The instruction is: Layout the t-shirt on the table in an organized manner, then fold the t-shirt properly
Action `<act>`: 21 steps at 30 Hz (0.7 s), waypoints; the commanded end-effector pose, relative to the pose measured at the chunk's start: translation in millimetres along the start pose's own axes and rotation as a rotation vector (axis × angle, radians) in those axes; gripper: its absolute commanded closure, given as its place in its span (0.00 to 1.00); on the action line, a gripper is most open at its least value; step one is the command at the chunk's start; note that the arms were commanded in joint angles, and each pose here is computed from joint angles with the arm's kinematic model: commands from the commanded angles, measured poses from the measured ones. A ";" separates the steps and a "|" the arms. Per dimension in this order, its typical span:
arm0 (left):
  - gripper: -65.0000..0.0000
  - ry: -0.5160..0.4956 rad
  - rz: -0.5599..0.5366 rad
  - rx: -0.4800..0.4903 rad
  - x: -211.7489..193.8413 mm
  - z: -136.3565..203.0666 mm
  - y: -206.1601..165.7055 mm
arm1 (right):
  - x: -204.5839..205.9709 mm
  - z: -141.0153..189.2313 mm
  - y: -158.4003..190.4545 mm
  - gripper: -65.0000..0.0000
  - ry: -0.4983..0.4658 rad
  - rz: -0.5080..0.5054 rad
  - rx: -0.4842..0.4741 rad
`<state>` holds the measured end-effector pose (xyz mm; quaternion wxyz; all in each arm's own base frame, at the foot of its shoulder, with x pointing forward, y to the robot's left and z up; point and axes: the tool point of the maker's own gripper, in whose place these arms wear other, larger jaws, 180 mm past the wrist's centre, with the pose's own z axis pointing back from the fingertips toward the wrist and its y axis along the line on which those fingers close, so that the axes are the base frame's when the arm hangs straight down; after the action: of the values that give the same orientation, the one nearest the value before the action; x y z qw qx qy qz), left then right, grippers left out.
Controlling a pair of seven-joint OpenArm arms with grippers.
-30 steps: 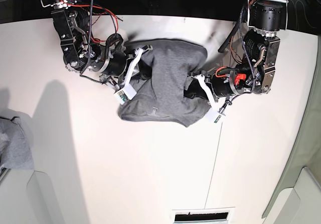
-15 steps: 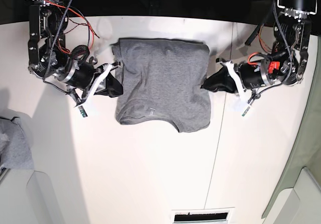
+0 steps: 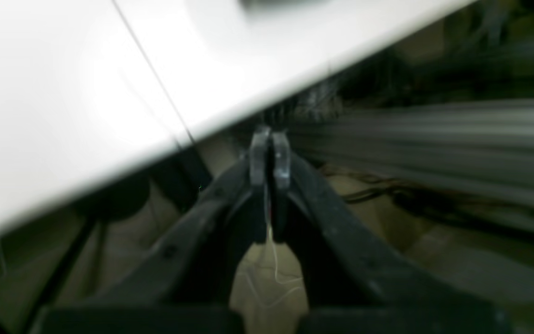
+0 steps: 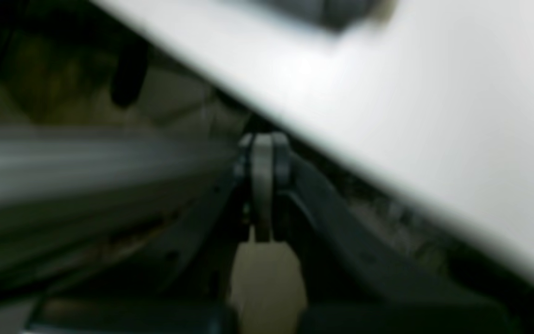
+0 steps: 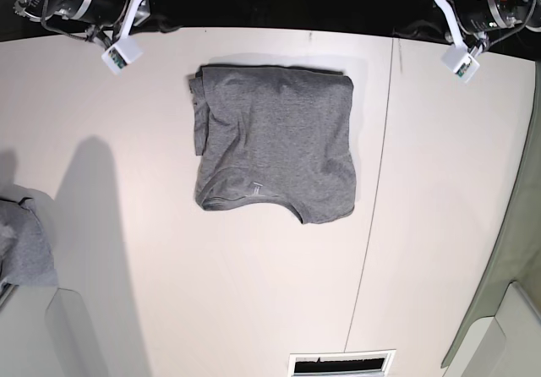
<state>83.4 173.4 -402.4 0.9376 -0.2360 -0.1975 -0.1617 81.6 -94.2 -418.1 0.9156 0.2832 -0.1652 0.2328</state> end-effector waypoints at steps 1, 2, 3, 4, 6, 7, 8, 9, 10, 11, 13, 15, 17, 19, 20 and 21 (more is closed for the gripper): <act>0.98 0.027 0.007 0.006 -16.3 0.2 -2.4 | -6.8 1.5 12.9 1.00 0.004 0.005 0.037; 0.98 0.054 0.017 0.028 -33.0 -3.0 -0.5 | -21.2 -0.7 21.5 1.00 0.044 0.009 0.052; 0.98 0.074 0.030 0.047 -48.4 -7.2 2.0 | -35.1 -3.7 29.0 1.00 0.083 0.022 0.060; 0.98 0.092 0.045 0.063 -62.3 -12.2 5.2 | -49.2 -7.1 35.1 1.00 0.122 0.034 0.066; 0.98 0.140 0.079 0.070 -89.2 -24.8 9.5 | -77.3 -15.4 42.1 1.00 0.197 0.050 0.068; 0.98 0.171 0.102 0.058 -101.8 -32.7 9.1 | -91.2 -20.0 42.5 1.00 0.234 0.051 0.067; 0.98 0.204 0.122 0.038 -113.2 -41.7 7.0 | -106.4 -23.8 41.9 1.00 0.274 0.048 0.068; 0.98 0.240 0.142 0.019 -124.6 -50.9 4.5 | -120.9 -27.4 40.9 1.00 0.308 0.041 0.070; 0.98 0.283 0.198 0.058 -137.8 -59.3 10.8 | -134.6 -30.6 39.0 1.00 0.340 0.027 0.071; 0.98 0.329 0.238 0.087 -150.9 -67.2 14.6 | -147.1 -33.7 36.1 1.00 0.366 0.009 0.072; 0.98 0.427 0.254 0.095 -173.6 -81.2 15.0 | -169.2 -39.5 29.0 1.00 0.418 -0.039 0.070; 0.98 0.515 0.232 0.058 -191.4 -96.1 6.9 | -186.1 -45.3 20.5 1.00 0.468 -0.079 0.055; 0.98 0.593 0.208 0.031 -206.6 -107.1 0.1 | -197.6 -50.8 15.5 1.00 0.505 -0.101 0.045; 0.98 0.631 0.194 0.015 -212.7 -117.2 -3.6 | -202.7 -56.7 16.3 1.00 0.518 -0.127 0.049; 0.98 0.634 0.187 0.010 -212.8 -122.6 -5.2 | -203.4 -59.4 17.8 1.00 0.519 -0.137 0.052; 0.98 0.626 0.183 0.006 -210.8 -128.3 -6.9 | -203.1 -61.7 19.3 1.00 0.517 -0.143 0.055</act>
<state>-59.6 141.8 -599.7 0.9650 -0.1904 0.1149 -0.1391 -84.2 -107.5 -548.1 0.9342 0.2498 0.0981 0.2349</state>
